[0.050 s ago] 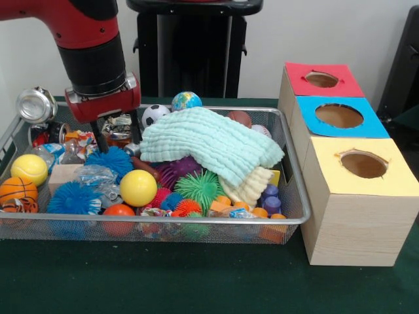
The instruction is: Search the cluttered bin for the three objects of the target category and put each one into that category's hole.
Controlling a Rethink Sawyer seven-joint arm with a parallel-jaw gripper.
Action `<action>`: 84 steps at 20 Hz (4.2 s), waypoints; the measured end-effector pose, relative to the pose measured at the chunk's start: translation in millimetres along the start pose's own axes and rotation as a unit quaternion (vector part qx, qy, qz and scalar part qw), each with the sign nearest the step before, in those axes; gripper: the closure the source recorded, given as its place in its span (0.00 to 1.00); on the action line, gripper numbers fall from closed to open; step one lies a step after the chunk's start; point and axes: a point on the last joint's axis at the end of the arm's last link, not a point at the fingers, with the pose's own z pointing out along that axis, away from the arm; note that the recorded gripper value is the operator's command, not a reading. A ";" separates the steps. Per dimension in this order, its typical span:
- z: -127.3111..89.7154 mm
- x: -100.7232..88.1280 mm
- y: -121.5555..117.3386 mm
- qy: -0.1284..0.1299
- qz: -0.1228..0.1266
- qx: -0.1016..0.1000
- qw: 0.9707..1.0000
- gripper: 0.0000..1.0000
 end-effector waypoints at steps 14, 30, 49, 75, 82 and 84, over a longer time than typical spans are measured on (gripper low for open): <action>-58.9 2.1 30.5 0.002 -0.051 0.055 0.997 0.00; -57.7 -12.5 -6.0 -0.080 -0.073 0.120 0.987 0.00; -37.1 -33.6 -55.3 -0.098 -0.102 0.188 0.972 0.00; 5.0 -34.6 -82.2 -0.043 -0.163 0.269 0.948 0.00; 16.1 -35.3 -88.9 -0.035 -0.159 0.273 0.948 0.00; 20.9 -33.7 -91.8 -0.033 -0.156 0.272 0.949 0.00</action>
